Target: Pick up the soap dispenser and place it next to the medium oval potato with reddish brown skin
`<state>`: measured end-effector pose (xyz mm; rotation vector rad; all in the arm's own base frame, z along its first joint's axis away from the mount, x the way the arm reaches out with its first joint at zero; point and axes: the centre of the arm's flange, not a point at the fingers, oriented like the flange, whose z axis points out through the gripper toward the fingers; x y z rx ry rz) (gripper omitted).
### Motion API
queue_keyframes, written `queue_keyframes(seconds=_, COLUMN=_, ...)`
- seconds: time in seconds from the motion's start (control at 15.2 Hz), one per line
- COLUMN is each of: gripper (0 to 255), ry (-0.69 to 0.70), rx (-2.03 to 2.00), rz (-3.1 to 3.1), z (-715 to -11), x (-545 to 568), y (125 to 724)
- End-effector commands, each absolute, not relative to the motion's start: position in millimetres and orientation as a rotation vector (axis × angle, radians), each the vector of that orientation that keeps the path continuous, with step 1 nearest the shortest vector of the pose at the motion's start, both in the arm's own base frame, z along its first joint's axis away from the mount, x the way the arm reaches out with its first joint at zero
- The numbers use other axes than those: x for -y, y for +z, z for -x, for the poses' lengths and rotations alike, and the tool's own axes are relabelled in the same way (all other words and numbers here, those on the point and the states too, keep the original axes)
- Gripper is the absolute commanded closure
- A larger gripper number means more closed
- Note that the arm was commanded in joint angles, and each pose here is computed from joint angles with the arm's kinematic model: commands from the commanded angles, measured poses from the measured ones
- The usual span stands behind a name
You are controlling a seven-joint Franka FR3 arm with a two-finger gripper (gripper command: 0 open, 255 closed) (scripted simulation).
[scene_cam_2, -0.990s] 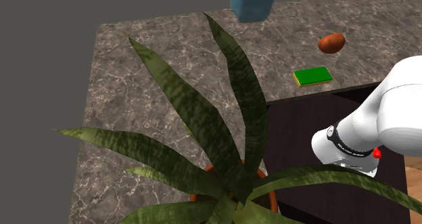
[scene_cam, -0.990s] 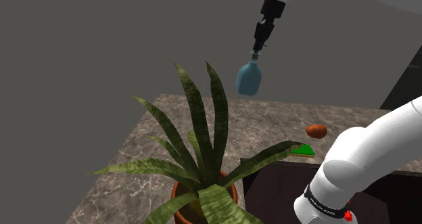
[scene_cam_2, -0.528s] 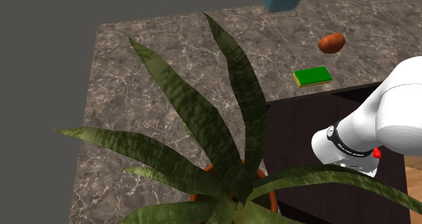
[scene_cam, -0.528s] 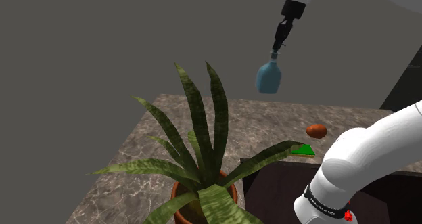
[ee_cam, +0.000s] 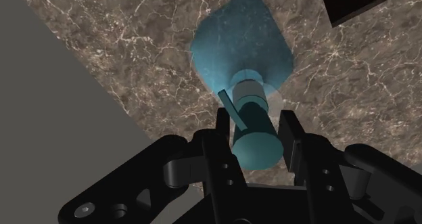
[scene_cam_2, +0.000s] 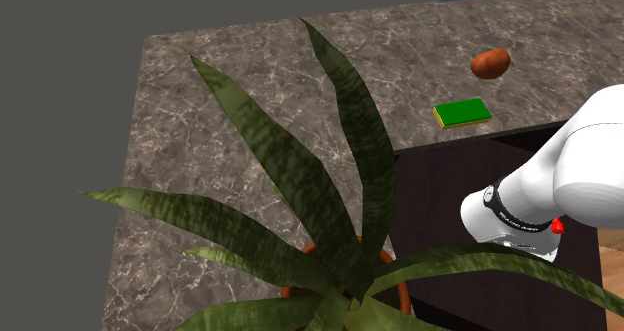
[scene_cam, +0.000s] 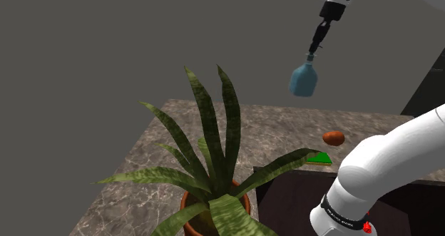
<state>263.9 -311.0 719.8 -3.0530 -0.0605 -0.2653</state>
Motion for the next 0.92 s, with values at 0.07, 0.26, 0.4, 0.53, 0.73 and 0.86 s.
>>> queue_keyframes(seconds=0.07, gripper=255, ry=-0.265, rx=0.063, rz=3.054, z=-240.3, x=343.4, y=719.8)
queue_keyframes(seconds=0.26, gripper=255, ry=-0.265, rx=0.063, rz=3.054, z=-217.4, x=375.7, y=719.9)
queue_keyframes(seconds=0.4, gripper=255, ry=-0.265, rx=0.063, rz=3.054, z=-202.2, x=397.3, y=720.0)
queue_keyframes(seconds=0.53, gripper=255, ry=-0.265, rx=0.063, rz=3.054, z=-182.6, x=425.0, y=720.1)
queue_keyframes(seconds=0.73, gripper=255, ry=-0.265, rx=0.063, rz=3.053, z=-182.6, x=425.0, y=704.2)
queue_keyframes(seconds=0.86, gripper=255, ry=-0.265, rx=0.063, rz=3.053, z=-182.6, x=425.0, y=693.7)
